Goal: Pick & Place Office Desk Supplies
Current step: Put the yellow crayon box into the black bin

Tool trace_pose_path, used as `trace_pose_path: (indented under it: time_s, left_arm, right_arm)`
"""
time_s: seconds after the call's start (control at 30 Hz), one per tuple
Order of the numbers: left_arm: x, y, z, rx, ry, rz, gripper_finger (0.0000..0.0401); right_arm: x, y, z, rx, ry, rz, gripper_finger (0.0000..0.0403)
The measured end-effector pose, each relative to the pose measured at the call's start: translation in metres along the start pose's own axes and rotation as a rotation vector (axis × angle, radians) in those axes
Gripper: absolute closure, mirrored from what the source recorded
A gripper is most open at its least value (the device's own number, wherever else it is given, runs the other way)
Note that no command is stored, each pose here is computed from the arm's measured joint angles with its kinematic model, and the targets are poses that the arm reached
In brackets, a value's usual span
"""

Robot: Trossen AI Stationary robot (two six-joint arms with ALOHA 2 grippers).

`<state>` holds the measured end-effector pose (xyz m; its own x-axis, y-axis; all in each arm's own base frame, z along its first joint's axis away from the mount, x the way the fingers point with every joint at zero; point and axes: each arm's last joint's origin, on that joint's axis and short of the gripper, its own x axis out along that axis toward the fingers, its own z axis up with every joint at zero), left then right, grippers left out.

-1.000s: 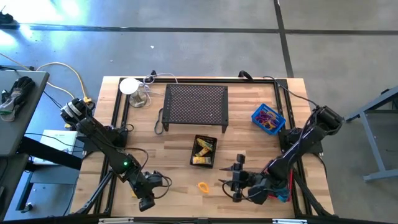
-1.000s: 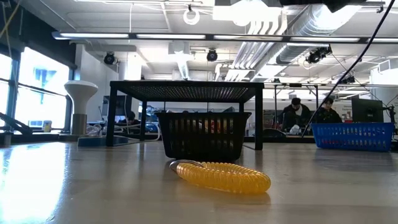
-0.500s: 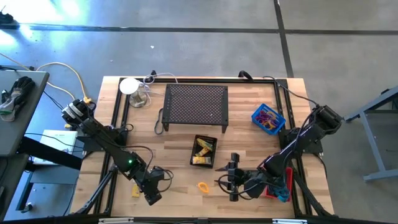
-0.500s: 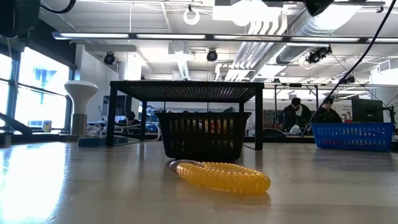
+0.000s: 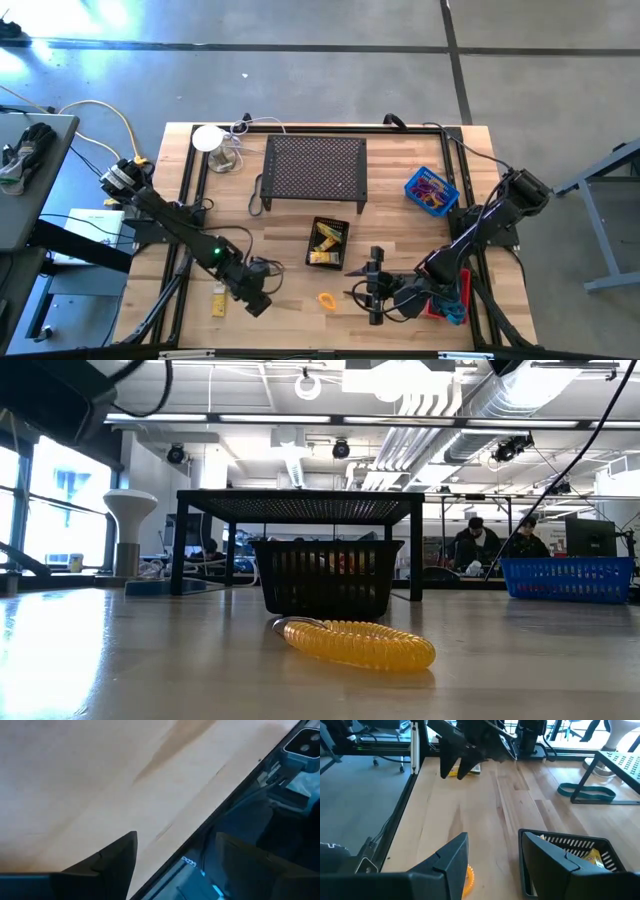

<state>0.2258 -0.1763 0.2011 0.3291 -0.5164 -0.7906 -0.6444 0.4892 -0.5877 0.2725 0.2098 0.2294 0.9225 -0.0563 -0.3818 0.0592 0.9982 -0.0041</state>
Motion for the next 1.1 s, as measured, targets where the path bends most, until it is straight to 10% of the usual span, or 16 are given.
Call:
trace_pose_path:
  time_s: [0.63, 1.1]
  left_arm:
    - [-0.033, 0.017, -0.028, -0.366, 0.061, 0.473, 0.0137]
    - [-0.026, 0.024, -0.066, -0.308, -0.176, 0.469, 0.0137]
  right_arm:
    - [0.000, 0.001, 0.000, -0.043, 0.017, 0.048, 0.0227]
    - [0.000, 0.001, -0.001, -0.038, 0.019, 0.053, 0.0227]
